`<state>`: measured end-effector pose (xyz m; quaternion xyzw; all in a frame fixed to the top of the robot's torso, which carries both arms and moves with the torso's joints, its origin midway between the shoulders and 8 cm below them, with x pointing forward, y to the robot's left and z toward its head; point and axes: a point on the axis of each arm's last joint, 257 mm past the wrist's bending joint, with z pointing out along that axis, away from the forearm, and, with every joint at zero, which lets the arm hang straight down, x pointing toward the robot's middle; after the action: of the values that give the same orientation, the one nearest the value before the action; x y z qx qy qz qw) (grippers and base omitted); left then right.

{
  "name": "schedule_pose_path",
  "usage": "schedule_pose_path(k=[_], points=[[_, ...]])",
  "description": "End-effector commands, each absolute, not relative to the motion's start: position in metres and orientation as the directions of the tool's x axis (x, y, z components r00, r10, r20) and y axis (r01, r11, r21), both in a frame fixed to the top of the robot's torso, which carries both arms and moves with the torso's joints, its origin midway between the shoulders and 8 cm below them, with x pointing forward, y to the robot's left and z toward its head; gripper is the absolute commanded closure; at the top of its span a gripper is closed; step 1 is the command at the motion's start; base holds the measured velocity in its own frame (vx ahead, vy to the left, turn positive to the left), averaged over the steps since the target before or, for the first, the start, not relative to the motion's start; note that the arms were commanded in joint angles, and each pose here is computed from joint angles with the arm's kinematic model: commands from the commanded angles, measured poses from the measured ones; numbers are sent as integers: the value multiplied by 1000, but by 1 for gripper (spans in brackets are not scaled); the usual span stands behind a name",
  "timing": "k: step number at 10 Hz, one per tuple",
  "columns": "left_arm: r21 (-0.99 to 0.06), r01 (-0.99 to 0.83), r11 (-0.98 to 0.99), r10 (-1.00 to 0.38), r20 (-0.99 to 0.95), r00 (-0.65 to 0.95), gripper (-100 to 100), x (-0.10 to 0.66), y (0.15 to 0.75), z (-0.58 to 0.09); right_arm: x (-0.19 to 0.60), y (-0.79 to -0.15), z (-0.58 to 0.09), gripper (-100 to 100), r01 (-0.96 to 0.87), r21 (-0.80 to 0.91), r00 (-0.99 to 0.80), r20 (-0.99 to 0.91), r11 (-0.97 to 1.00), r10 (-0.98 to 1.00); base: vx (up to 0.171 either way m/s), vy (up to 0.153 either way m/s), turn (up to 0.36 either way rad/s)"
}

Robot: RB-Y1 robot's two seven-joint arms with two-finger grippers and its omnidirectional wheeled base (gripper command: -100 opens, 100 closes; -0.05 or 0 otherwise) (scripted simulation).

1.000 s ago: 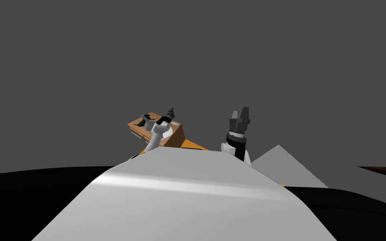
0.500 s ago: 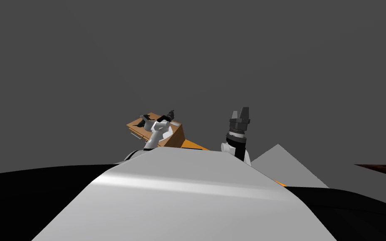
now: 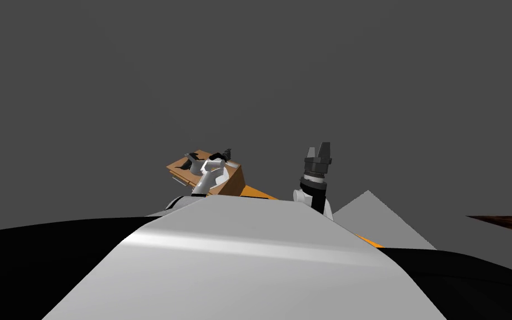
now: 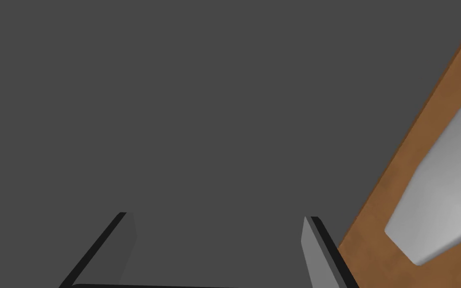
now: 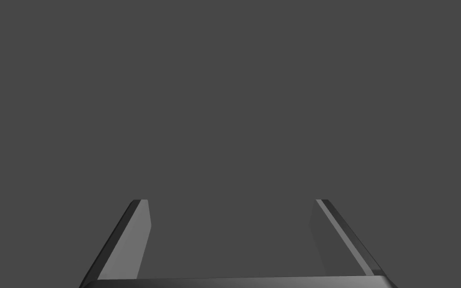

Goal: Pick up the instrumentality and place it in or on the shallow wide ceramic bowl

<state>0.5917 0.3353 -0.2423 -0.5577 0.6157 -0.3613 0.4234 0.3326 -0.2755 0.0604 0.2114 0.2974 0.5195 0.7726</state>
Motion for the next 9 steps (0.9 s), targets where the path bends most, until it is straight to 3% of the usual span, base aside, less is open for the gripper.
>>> schedule_pose_path(k=[1,9], points=[[-889,-442,117,-993,-119,-22,-100,589,340,-260,333,-276,60,0,-677,636,283,-240,371,929,13,16,-34],[-740,-663,112,-993,-112,-42,-100,574,362,-322,333,-276,60,0,-677,636,283,-240,371,928,15,16,-36]])
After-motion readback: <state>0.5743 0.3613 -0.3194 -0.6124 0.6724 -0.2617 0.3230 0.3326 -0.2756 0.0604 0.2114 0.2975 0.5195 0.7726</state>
